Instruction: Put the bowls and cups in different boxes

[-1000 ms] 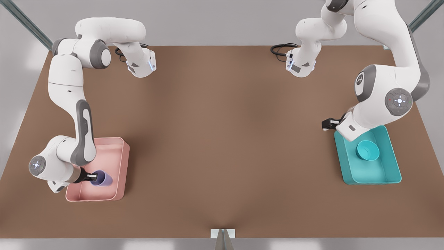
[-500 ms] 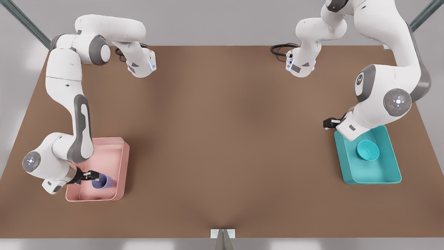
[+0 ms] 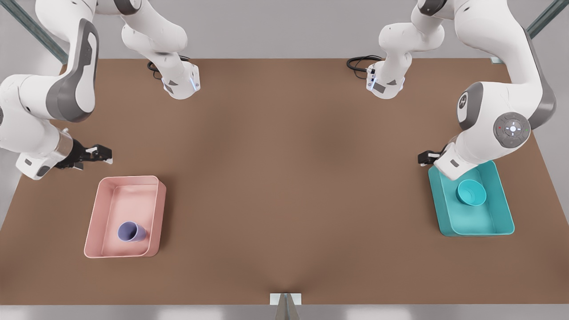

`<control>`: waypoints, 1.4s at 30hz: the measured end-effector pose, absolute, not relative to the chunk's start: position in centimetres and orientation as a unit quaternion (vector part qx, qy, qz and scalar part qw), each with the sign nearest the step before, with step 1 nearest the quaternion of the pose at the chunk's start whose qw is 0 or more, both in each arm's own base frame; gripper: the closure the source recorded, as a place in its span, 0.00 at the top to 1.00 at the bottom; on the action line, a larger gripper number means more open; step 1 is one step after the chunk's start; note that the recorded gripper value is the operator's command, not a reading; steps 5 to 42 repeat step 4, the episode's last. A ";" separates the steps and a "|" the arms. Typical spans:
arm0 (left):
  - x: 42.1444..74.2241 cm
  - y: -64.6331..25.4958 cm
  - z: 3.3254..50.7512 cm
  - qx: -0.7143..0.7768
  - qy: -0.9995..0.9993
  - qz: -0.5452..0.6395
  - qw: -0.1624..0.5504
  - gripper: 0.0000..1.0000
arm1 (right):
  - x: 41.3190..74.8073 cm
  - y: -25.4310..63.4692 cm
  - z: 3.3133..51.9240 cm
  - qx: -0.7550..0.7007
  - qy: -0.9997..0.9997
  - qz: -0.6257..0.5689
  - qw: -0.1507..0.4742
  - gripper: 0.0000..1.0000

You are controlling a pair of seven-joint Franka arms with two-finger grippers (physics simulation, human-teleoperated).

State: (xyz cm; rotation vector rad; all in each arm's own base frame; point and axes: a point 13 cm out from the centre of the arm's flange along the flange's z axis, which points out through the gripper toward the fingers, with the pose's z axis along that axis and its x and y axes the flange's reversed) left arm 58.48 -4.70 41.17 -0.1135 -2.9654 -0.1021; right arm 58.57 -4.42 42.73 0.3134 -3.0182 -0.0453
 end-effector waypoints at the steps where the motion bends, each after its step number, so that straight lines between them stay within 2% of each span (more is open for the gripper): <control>1: 58.5 -4.8 41.2 -0.039 -0.995 -0.035 0.086 1.00 | 58.3 -4.4 42.7 0.098 -0.993 -0.014 0.057 1.00; 42: 58.4 -4.9 41.2 -0.041 -0.995 -0.035 0.087 1.00 | 58.0 -4.4 42.6 0.080 -0.995 -0.013 0.064 1.00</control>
